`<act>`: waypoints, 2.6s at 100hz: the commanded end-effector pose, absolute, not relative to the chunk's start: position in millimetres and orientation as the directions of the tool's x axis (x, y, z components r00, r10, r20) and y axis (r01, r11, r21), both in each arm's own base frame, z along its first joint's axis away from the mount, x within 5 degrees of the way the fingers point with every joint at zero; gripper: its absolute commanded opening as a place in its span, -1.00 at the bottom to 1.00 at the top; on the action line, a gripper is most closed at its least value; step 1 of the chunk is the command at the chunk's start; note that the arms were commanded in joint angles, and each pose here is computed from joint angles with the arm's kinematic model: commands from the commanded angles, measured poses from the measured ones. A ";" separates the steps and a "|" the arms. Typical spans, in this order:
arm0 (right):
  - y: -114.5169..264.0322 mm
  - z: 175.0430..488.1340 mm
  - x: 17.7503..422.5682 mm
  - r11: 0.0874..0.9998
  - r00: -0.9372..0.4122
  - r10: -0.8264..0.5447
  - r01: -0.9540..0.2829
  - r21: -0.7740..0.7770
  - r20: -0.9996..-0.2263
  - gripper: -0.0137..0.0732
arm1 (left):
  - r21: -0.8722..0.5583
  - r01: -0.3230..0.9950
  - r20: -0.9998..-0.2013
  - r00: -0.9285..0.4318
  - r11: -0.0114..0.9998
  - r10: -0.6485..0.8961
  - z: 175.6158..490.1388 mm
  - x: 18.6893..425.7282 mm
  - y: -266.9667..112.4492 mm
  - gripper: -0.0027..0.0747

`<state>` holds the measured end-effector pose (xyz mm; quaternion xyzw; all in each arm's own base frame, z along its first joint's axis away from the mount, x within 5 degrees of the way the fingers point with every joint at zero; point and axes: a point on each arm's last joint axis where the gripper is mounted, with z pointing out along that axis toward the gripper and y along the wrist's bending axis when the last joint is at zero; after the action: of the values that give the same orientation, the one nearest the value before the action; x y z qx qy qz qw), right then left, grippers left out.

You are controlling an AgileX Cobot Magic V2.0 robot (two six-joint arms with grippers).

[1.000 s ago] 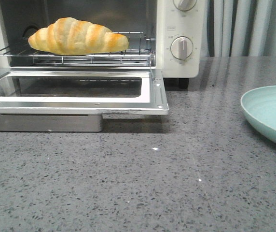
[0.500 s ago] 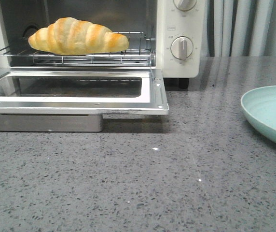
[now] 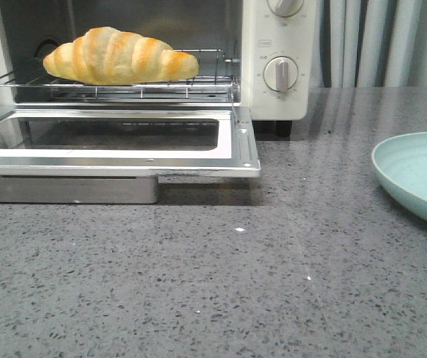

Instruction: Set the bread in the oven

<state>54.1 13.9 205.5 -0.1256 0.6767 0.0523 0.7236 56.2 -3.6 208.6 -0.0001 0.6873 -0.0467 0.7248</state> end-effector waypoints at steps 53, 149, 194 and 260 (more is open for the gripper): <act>1.0 210.7 54.2 0.991 0.140 -0.135 0.002 -0.136 -0.981 -0.81 | -0.076 0.073 -0.988 0.131 0.994 -0.085 209.5 54.2 -3.5 -0.98; -5.8 209.6 54.1 0.985 0.111 -0.136 0.122 -0.122 -0.985 -0.81 | -0.076 0.073 -0.988 0.131 0.994 -0.085 209.5 54.2 -3.5 -0.98; -5.8 209.6 54.1 0.985 0.111 -0.136 0.122 -0.122 -0.985 -0.81 | -0.076 0.073 -0.988 0.131 0.994 -0.085 209.5 54.2 -3.5 -0.98; -5.8 209.6 54.1 0.985 0.111 -0.136 0.122 -0.122 -0.985 -0.81 | -0.076 0.073 -0.988 0.131 0.994 -0.085 209.5 54.2 -3.5 -0.98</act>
<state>55.6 -5.9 204.8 -0.0020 0.6910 -0.0782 0.7187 56.2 -3.6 208.6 -0.0001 0.6873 -0.0467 0.7248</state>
